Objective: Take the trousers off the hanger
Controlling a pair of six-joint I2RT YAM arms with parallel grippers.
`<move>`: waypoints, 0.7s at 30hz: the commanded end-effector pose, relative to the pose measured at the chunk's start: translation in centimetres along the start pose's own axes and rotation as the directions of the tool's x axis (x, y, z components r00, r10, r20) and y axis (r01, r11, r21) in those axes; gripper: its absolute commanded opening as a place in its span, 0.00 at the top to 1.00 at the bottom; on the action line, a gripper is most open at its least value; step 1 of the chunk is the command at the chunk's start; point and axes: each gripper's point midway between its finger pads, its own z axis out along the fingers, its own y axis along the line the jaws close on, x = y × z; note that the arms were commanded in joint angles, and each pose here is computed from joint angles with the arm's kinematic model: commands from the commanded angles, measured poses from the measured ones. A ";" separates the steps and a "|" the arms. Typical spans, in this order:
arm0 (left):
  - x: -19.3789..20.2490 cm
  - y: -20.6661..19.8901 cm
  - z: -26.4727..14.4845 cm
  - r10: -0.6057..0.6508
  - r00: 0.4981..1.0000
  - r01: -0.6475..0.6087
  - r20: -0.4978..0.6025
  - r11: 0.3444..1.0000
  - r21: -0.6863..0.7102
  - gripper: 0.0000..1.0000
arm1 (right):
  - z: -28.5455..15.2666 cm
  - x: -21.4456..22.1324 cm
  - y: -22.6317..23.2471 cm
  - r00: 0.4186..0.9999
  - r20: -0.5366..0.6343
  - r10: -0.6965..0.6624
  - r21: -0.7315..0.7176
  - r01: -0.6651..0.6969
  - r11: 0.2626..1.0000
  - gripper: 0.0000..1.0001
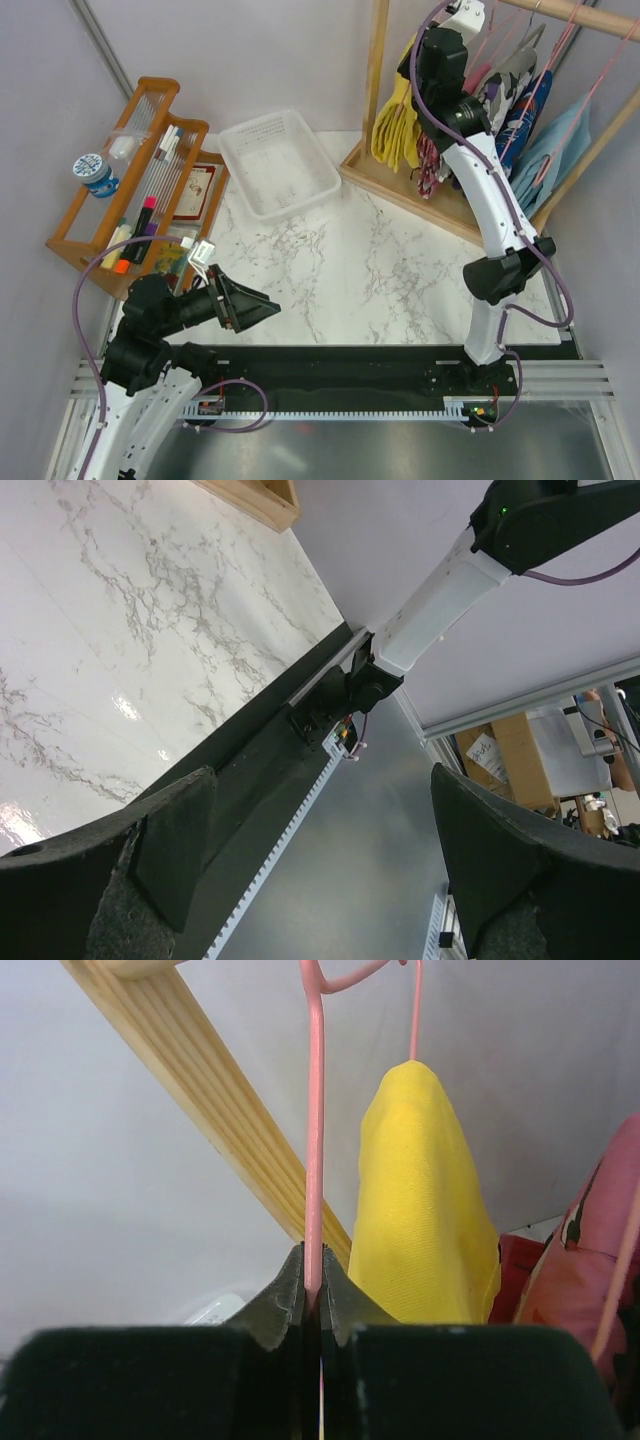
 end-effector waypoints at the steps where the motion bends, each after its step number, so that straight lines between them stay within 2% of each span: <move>1: -0.7 -2.0 -0.5 0.009 1.000 -0.009 -0.002 0.999 0.042 0.06 | -5.1 -8.6 1.8 0.977 0.139 0.161 -0.130 -0.143 0.981 1.00; 5: -1.6 -2.2 -0.5 0.028 1.000 -0.029 0.012 0.999 0.029 0.11 | -7.8 -8.4 1.8 0.984 0.088 0.157 -0.171 -0.141 0.975 1.00; 11: -3.9 -1.5 0.0 0.058 0.997 -0.055 0.049 0.996 -0.070 0.14 | -11.3 -6.3 1.8 0.997 -0.023 0.077 -0.230 -0.081 0.970 1.00; 13: -4.5 -1.1 0.8 0.050 0.998 -0.047 0.032 0.995 -0.083 0.14 | -12.1 -5.4 1.5 0.997 -0.056 0.056 -0.240 -0.068 0.968 1.00; 18: -6.6 -0.9 2.3 0.066 0.996 -0.061 0.059 0.995 -0.079 0.17 | -15.3 -4.0 1.2 0.989 -0.145 0.028 -0.308 -0.072 0.949 1.00; 19: -7.6 -1.5 2.5 0.095 0.991 -0.089 0.092 0.994 -0.070 0.17 | -15.6 -3.1 1.1 0.985 -0.172 0.014 -0.311 -0.068 0.948 1.00; 21: -7.9 -1.7 3.6 0.131 0.989 -0.126 0.069 0.989 -0.072 0.17 | -16.8 -2.2 1.2 0.976 -0.216 -0.005 -0.339 -0.070 0.938 1.00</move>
